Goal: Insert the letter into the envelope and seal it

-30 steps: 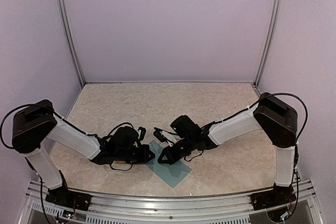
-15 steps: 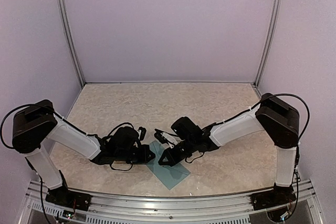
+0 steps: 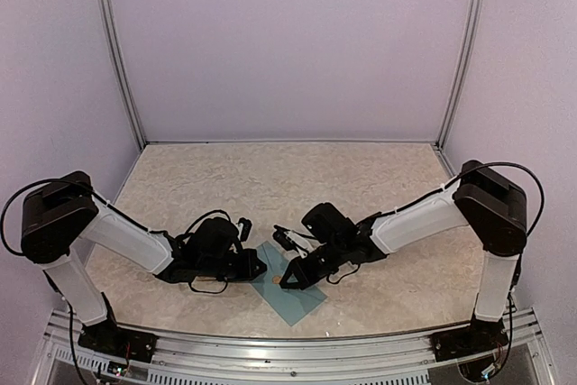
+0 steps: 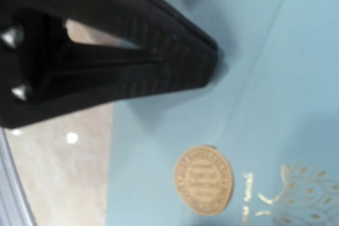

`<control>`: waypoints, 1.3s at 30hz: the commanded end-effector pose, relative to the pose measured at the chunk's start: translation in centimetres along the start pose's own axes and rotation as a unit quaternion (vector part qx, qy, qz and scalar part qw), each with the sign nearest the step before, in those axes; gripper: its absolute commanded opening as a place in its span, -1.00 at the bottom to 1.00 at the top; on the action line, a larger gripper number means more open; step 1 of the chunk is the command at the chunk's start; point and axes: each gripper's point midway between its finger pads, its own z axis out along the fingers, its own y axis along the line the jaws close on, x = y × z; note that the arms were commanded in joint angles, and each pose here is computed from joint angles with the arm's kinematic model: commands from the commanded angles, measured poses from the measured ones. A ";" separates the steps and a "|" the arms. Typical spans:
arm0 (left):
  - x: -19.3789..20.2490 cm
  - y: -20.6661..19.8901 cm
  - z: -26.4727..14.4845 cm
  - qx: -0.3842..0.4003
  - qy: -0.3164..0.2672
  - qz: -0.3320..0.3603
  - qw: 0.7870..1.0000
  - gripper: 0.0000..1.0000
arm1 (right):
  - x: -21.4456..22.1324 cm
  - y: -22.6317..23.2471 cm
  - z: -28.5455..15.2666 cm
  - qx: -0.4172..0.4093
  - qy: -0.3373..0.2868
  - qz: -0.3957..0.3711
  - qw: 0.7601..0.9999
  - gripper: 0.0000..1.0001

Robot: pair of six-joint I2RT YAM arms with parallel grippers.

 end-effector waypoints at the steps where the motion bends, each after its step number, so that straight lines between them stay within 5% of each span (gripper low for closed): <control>1: 3.8 3.9 -0.2 -0.069 0.063 0.017 0.996 -0.94 | -2.1 0.4 -1.7 -0.004 -0.033 0.022 0.999 -1.00; 39: 3.3 2.2 -1.0 -0.059 0.052 0.021 0.997 -0.92 | -0.4 -1.5 2.6 -0.015 0.042 0.059 0.997 -1.00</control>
